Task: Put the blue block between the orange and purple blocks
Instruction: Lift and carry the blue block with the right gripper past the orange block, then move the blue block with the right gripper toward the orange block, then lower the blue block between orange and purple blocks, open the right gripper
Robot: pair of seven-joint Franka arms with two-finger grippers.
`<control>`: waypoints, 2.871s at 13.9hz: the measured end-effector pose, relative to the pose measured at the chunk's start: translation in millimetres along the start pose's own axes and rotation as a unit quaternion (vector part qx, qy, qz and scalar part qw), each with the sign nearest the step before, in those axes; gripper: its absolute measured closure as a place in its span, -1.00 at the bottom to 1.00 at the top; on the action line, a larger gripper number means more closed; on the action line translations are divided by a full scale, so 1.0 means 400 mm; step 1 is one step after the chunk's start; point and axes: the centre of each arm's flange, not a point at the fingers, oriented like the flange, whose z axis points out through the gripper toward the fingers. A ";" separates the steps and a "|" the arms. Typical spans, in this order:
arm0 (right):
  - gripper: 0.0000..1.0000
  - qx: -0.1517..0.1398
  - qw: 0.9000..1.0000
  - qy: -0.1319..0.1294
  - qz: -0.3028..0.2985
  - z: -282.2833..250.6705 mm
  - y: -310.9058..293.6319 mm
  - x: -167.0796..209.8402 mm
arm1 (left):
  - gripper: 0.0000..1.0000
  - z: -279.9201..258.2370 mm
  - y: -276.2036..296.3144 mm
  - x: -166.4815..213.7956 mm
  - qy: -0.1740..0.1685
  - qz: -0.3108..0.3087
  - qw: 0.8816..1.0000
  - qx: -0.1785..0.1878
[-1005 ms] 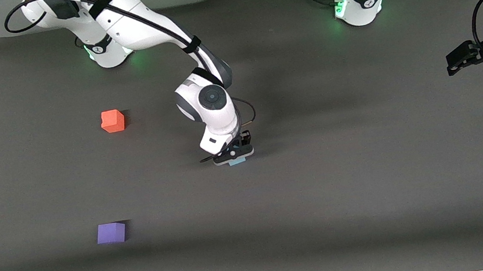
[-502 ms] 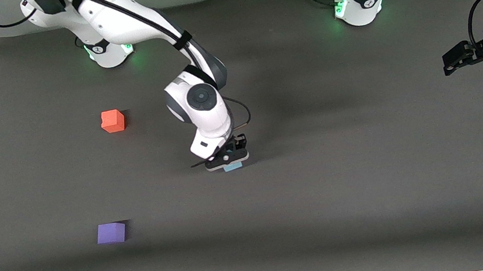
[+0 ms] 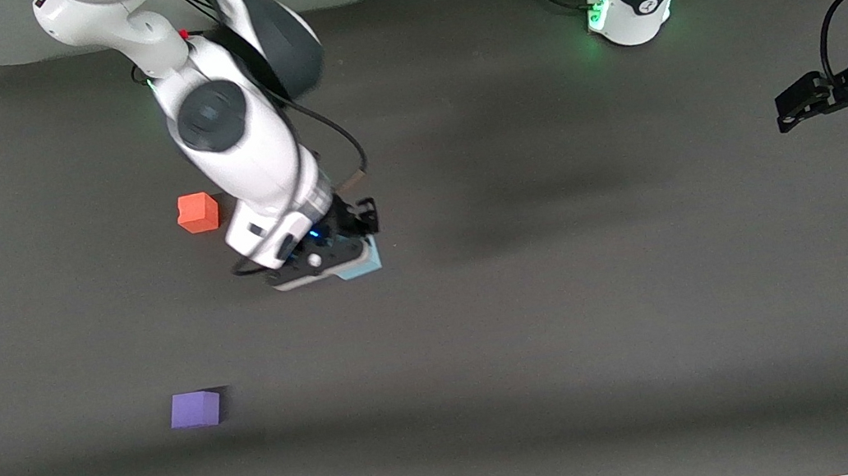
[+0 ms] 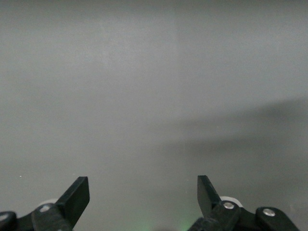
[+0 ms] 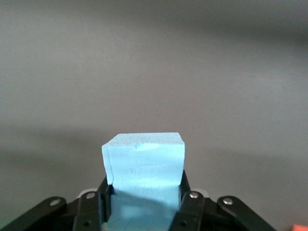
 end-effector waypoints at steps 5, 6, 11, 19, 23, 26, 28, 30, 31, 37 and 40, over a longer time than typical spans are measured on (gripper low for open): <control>-0.07 0.011 1.000 0.003 0.013 -0.176 0.132 0.037 | -1.00 0.000 -0.001 0.000 0.000 0.000 1.000 0.000; -0.07 0.011 1.000 0.004 0.003 -0.196 0.161 0.041 | -1.00 0.000 0.001 0.000 0.000 0.000 1.000 0.000; -0.07 -0.001 1.000 -0.024 -0.017 -0.277 0.518 0.053 | -1.00 0.000 0.006 0.000 0.000 0.002 1.000 0.000; -0.07 -0.007 0.998 -0.063 -0.008 -0.230 0.866 -0.058 | -1.00 0.003 0.006 0.000 -0.001 0.002 1.000 -0.011; -0.07 -0.011 0.998 -0.058 0.007 -0.090 0.909 -0.096 | -1.00 0.004 0.005 0.000 -0.001 0.003 1.000 -0.011; -0.07 -0.014 0.998 -0.053 0.022 0.062 0.957 -0.118 | -1.00 0.004 0.004 0.000 -0.002 0.003 1.000 -0.011; -0.07 -0.018 0.999 -0.044 0.025 0.189 0.968 -0.129 | -1.00 0.005 0.004 0.000 -0.002 0.003 1.000 -0.011; -0.07 -0.022 0.999 -0.038 0.027 0.323 0.978 -0.145 | -1.00 0.006 0.004 0.000 -0.002 0.003 1.000 -0.011; -0.07 -0.025 0.999 -0.037 0.027 0.383 0.981 -0.155 | -1.00 0.006 0.004 0.000 -0.002 0.003 1.000 -0.011; -0.07 -0.022 0.998 -0.039 0.032 0.613 0.968 -0.170 | -1.00 0.007 0.006 0.000 -0.003 0.004 1.000 -0.011; -0.07 -0.026 0.999 -0.034 0.032 0.685 0.973 -0.170 | -1.00 0.008 0.006 0.000 -0.003 0.004 1.000 -0.011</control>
